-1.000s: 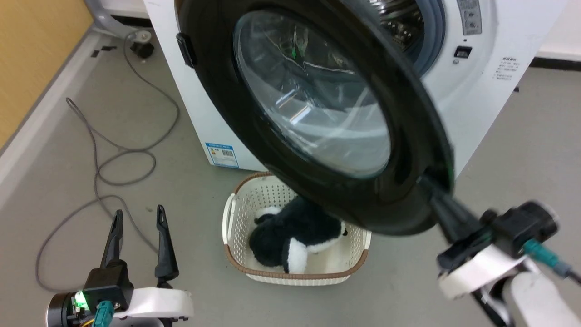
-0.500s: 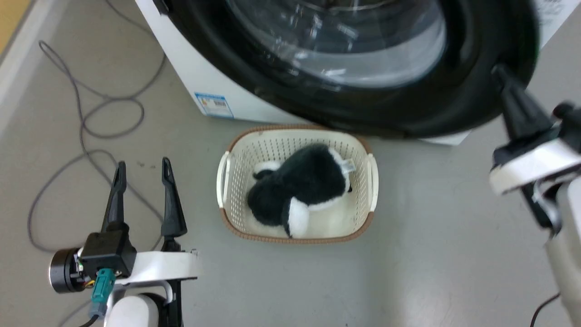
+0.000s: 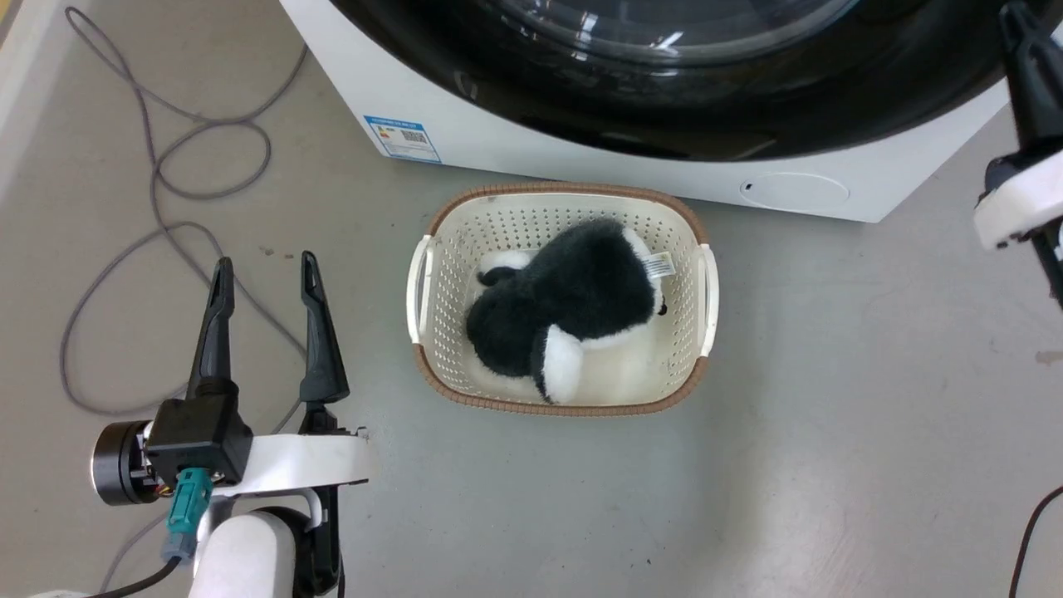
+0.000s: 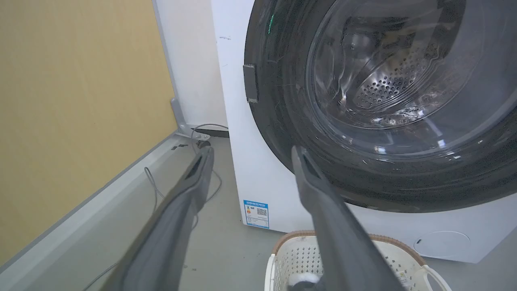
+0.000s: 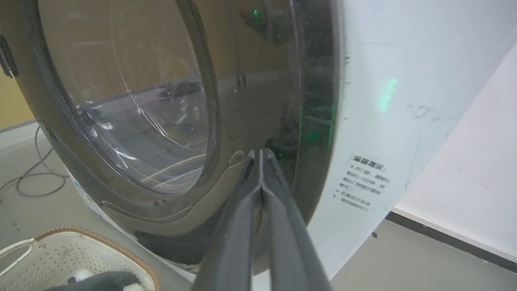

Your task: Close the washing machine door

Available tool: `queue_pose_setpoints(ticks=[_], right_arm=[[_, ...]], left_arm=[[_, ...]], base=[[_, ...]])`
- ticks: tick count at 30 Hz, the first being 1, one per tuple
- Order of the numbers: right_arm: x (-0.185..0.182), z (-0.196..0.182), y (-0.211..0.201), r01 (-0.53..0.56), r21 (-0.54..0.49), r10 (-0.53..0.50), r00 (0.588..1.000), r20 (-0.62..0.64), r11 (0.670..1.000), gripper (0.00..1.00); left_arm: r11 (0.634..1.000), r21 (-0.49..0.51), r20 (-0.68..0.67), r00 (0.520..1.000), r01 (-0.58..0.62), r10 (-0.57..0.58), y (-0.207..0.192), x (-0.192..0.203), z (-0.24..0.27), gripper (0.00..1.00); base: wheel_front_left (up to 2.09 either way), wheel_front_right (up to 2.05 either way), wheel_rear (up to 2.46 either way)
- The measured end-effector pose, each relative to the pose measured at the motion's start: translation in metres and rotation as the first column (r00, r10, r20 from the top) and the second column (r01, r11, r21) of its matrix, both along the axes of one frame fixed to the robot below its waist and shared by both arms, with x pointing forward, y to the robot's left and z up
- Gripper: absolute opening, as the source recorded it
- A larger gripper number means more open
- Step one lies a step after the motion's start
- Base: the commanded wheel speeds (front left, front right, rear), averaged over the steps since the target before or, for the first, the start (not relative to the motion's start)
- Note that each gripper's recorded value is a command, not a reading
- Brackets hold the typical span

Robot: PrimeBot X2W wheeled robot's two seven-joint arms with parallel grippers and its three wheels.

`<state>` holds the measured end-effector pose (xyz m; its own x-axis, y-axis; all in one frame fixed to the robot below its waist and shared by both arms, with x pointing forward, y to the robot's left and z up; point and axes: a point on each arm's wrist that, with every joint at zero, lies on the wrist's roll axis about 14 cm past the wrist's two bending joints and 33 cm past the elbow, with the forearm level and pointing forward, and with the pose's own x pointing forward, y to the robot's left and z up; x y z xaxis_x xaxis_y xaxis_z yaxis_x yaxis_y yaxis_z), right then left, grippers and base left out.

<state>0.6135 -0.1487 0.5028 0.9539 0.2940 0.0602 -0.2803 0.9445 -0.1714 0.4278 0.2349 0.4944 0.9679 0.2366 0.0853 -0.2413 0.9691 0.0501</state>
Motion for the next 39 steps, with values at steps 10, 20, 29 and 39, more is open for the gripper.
queue_pose_setpoints(ticks=[10,20,29,39], right_arm=[[0.018,-0.003,-0.011,0.051,-0.043,-0.051,0.999,-0.003,0.998,0.0],[0.009,0.023,-0.012,0.076,0.011,-0.077,0.995,0.059,0.997,0.0],[-0.06,0.072,-0.036,0.127,0.092,-0.142,0.972,0.185,0.988,0.0],[-0.14,0.074,-0.035,0.152,0.143,-0.176,0.969,0.173,0.978,0.0]], left_arm=[[1.0,-0.005,-0.006,1.0,-0.012,0.012,0.001,0.002,-0.003,1.0],[1.0,-0.007,0.019,1.0,-0.016,0.016,0.001,0.003,0.005,1.0],[1.0,0.004,0.052,0.999,0.004,-0.005,-0.007,-0.009,0.022,1.0],[0.998,0.004,0.072,0.996,0.059,-0.059,-0.024,-0.026,0.033,1.0]], base=[[0.0,0.0,0.0],[0.0,0.0,0.0],[0.0,0.0,0.0],[0.0,0.0,0.0]])
